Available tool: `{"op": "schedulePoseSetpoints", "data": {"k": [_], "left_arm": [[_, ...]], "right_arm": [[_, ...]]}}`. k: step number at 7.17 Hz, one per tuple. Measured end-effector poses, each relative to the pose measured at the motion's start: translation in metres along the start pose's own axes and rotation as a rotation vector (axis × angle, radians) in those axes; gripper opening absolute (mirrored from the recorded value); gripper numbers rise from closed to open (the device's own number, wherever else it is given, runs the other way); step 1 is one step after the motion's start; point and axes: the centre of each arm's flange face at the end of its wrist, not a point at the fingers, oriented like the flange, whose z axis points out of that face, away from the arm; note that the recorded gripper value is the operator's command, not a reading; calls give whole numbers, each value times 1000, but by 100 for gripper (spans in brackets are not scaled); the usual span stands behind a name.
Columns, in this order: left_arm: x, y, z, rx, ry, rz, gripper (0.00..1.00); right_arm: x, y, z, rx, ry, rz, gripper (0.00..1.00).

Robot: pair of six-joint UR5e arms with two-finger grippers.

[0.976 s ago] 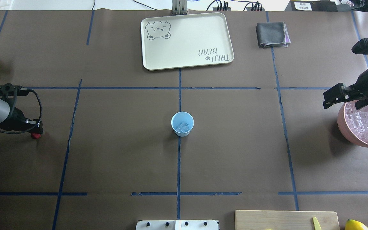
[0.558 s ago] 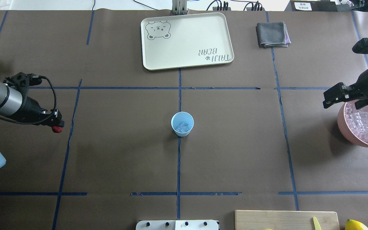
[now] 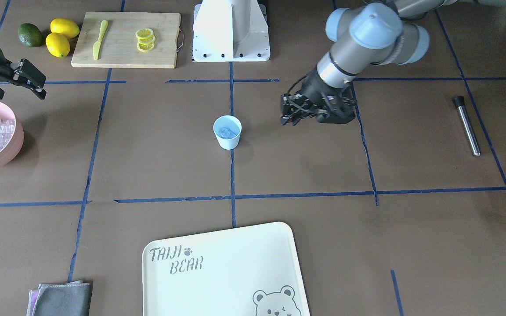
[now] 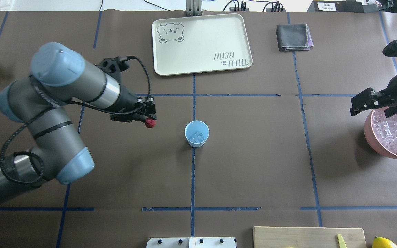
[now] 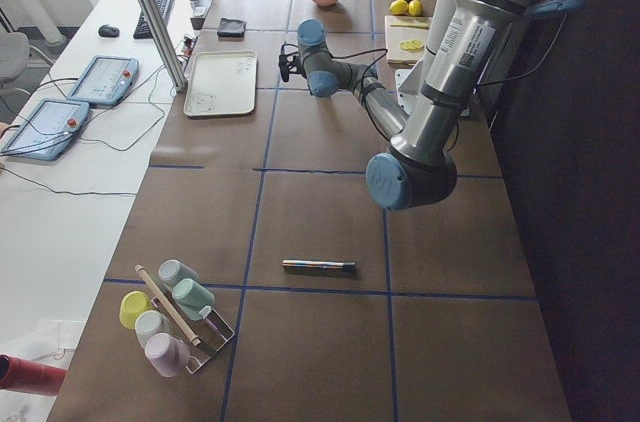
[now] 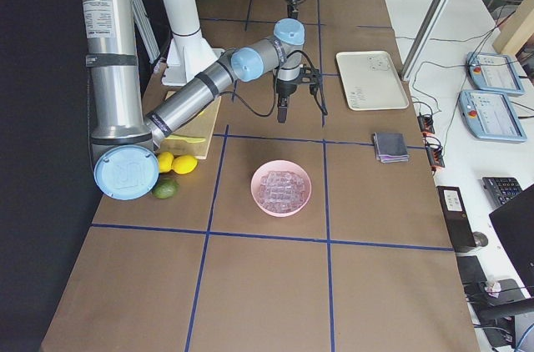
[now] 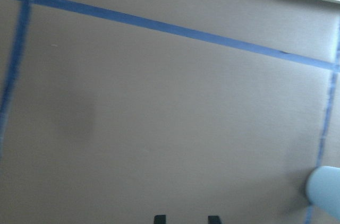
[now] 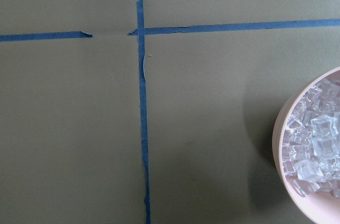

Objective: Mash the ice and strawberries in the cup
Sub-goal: 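Carry the strawberry with the left gripper and drop it into the blue cup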

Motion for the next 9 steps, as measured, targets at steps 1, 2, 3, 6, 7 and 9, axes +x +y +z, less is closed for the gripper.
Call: {"op": "schedulePoseSetpoints", "data": {"k": [1,2,3,6,7,9], "left_arm": [[33,16,18,8,-8,6,0],[52,28,29,4,-7,9,1],[65,36,35,0,-4,9,3],[102,35,56,12,-11,10,9],[104,33,58,16,-15,9,31],[104,32,60,19,-19,9,84]], "right_arm": [[1,0,0,0,0,1,100],[1,0,0,-1,1,1,100],[1,0,1,-1,1,1,100],[2,1,0,-1,1,2,100],[2,1,0,-1,1,1,100],[1,1,0,0,0,1,100]]}}
